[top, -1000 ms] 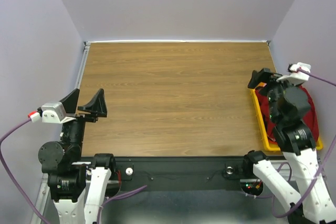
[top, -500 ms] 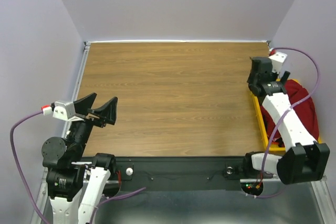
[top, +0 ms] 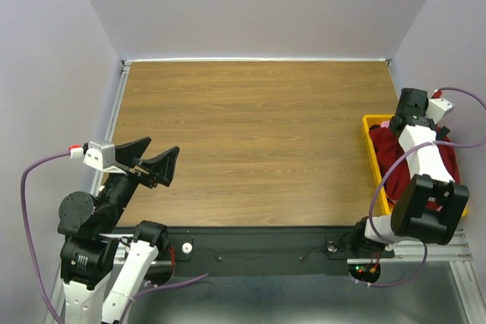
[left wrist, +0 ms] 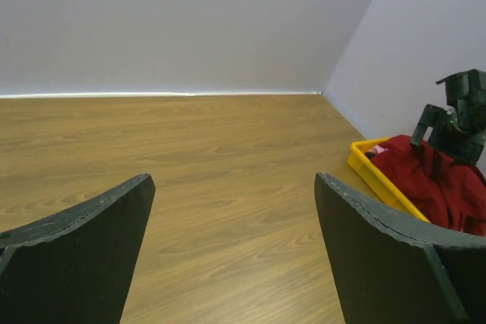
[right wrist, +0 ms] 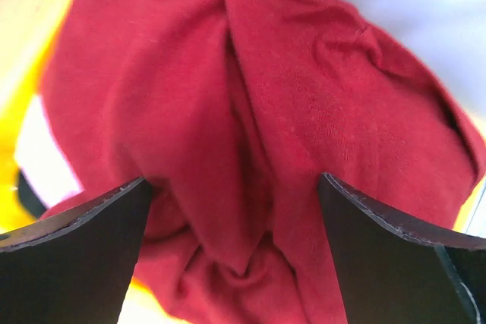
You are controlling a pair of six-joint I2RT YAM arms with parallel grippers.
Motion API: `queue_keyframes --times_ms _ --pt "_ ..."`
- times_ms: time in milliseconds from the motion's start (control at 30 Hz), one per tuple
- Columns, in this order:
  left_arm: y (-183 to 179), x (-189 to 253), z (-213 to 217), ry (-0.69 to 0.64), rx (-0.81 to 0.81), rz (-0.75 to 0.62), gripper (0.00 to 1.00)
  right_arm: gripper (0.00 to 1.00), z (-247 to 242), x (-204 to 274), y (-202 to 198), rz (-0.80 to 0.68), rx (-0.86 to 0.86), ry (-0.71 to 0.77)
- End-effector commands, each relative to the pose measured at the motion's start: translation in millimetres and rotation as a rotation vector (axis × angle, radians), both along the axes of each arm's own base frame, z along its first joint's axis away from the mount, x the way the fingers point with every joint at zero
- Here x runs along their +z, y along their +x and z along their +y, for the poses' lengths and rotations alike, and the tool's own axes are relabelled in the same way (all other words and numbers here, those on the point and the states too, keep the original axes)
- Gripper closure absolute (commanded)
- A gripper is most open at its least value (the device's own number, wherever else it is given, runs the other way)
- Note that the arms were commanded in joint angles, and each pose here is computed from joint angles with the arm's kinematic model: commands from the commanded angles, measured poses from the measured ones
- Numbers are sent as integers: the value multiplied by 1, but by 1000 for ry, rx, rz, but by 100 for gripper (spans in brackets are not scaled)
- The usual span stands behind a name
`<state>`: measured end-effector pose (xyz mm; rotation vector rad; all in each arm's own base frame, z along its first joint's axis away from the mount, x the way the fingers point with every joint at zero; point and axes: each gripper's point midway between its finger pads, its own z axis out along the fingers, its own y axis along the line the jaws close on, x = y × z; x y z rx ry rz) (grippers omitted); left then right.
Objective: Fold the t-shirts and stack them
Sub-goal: Grab the tshirt from the pile
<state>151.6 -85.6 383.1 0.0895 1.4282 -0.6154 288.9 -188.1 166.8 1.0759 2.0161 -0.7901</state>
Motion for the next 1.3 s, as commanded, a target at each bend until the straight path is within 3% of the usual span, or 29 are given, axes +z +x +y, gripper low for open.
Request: queue_keyframes --times_ms 0,67,200,333,367,433,500,733,800,967,1233,1267 --pt "0 13 -6 10 -34 -20 1 4 -8 -17 -2 -5 -35 54" --pt "1 13 -7 9 -39 -15 1 6 -11 -25 -6 10 -43 70" --pt "1 10 -8 -1 -46 4 1 25 -13 -24 -12 6 -59 56" --pt "1 6 -9 -4 -50 20 1 56 -14 -11 -17 -14 -55 32" --pt "1 6 -9 -3 -50 22 1 70 -14 -1 -17 -32 -42 20" --pt "1 7 -8 -6 -45 20 1 82 -12 14 -16 -67 -22 9" --pt "1 7 -8 -7 -42 18 1 88 -10 33 -19 -109 0 -12" --pt "5 6 -11 -16 -53 26 1 91 6 54 -10 -184 116 31" --pt "6 7 -11 -18 -53 24 1 99 14 50 -4 -202 145 71" --pt "10 5 -11 -8 -48 29 1 99 54 46 38 -288 327 279" --pt "12 2 -12 -10 -50 33 1 99 91 50 83 -259 440 304" --pt "13 1 -12 -9 -50 36 1 94 94 42 88 -236 455 320"
